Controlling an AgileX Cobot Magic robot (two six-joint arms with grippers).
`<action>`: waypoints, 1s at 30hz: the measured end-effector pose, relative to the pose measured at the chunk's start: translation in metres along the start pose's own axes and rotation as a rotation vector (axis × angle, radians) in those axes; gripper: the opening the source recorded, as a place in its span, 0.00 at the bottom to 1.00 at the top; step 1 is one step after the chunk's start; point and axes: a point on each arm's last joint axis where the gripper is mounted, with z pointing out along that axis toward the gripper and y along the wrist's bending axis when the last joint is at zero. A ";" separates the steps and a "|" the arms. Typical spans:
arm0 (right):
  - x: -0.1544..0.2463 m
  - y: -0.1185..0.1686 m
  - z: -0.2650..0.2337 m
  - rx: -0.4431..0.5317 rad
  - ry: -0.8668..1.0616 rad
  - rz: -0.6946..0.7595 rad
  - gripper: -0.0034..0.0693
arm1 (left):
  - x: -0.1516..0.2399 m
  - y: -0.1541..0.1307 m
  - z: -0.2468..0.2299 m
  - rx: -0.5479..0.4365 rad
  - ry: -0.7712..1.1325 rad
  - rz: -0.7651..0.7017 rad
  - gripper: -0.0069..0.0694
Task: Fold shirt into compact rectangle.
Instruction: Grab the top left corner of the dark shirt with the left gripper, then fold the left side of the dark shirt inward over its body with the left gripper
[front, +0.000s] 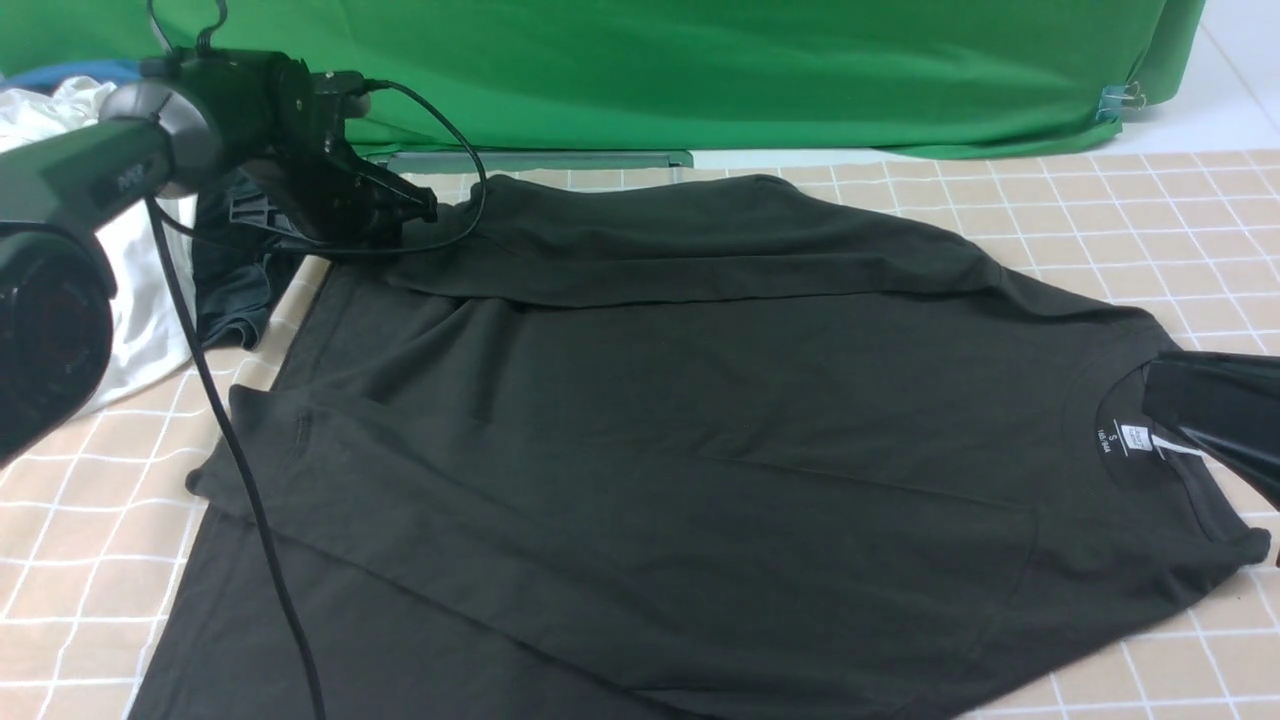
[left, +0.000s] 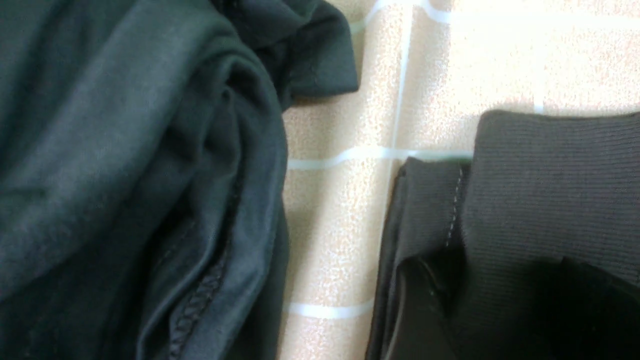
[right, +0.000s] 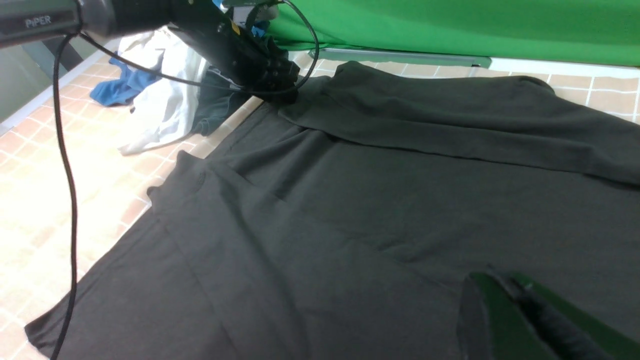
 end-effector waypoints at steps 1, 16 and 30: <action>0.000 0.000 0.000 0.000 0.000 0.001 0.10 | 0.000 0.000 0.000 0.004 0.000 -0.005 0.49; 0.000 0.000 0.000 0.000 0.000 0.002 0.10 | -0.015 -0.001 -0.062 0.004 -0.009 0.048 0.14; 0.000 0.000 0.000 0.000 0.000 -0.002 0.10 | 0.005 0.000 -0.127 0.001 0.165 0.089 0.14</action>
